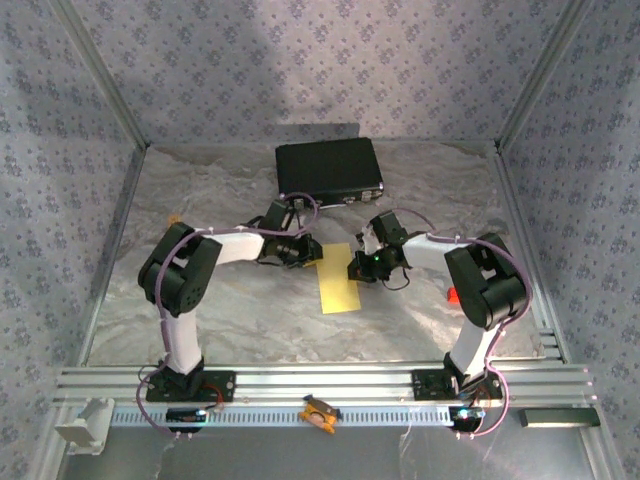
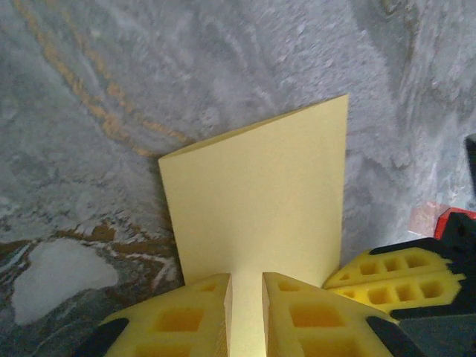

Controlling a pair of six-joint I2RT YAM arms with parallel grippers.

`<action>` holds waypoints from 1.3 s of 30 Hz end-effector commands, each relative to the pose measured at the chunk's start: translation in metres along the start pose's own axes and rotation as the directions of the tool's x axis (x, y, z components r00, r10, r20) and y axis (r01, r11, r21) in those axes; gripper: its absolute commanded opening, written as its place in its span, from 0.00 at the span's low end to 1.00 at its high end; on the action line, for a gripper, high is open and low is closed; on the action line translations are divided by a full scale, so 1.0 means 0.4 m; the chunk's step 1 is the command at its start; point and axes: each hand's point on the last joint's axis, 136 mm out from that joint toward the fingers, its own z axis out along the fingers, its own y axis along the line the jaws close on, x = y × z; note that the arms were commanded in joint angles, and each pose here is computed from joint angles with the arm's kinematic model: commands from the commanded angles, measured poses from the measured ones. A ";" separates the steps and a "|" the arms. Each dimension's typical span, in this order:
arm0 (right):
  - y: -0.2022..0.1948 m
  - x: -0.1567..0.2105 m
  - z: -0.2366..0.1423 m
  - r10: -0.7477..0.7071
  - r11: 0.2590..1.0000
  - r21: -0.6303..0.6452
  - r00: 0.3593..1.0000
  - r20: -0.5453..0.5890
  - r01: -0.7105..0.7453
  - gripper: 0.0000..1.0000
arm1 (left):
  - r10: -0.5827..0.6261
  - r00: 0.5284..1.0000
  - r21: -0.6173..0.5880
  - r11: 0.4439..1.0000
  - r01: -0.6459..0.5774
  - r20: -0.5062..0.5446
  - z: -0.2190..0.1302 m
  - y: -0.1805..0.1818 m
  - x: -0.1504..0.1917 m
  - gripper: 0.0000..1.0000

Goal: Fold a paper plane with a square sheet of paper (pick it up from the middle)
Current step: First fold the square sheet of paper in half at the center of the table.

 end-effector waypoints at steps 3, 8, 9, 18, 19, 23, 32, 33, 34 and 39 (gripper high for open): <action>-0.008 0.024 -0.037 0.014 0.999 0.043 1.000 -0.010 -0.013 0.12 | 0.053 0.998 0.027 0.998 -0.054 0.033 -0.028 -0.073 -0.036 0.17; -0.004 0.021 -0.092 0.038 0.998 0.050 0.998 0.059 -0.041 0.21 | 0.065 0.998 0.046 0.997 -0.065 0.008 -0.008 -0.089 -0.030 0.17; -0.010 0.026 -0.102 0.055 0.997 0.054 0.996 0.069 -0.059 0.23 | 0.070 0.998 0.047 0.996 -0.070 0.004 -0.004 -0.092 -0.030 0.17; -0.033 0.069 -0.163 0.199 0.979 0.019 0.970 0.136 -0.204 0.32 | 0.065 0.998 0.014 0.998 -0.065 -0.024 0.046 -0.066 -0.040 0.17; -0.030 0.079 -0.158 0.203 0.979 0.013 0.972 0.117 -0.206 0.32 | 0.060 0.998 0.005 0.998 -0.060 -0.029 0.054 -0.056 -0.039 0.17; -0.007 0.118 -0.136 0.231 0.973 -0.022 0.971 0.060 -0.230 0.34 | 0.039 0.999 -0.025 0.999 -0.039 -0.037 0.074 -0.020 -0.035 0.16; 0.006 0.195 -0.090 0.275 0.961 -0.024 0.961 -0.027 -0.275 0.39 | -0.015 0.999 -0.050 0.999 0.012 -0.051 0.082 0.055 0.002 0.16; 0.005 0.200 -0.085 0.279 0.960 -0.024 0.960 -0.032 -0.279 0.40 | -0.019 0.999 -0.051 0.999 0.016 -0.050 0.079 0.060 0.005 0.16; 0.006 0.204 -0.079 0.287 0.957 -0.030 0.957 -0.040 -0.289 0.40 | -0.022 0.999 -0.050 0.999 0.019 -0.050 0.078 0.062 0.008 0.16; 0.013 0.214 -0.064 0.297 0.953 -0.046 0.953 -0.063 -0.300 0.40 | -0.034 0.998 -0.052 0.998 0.031 -0.046 0.074 0.071 0.011 0.16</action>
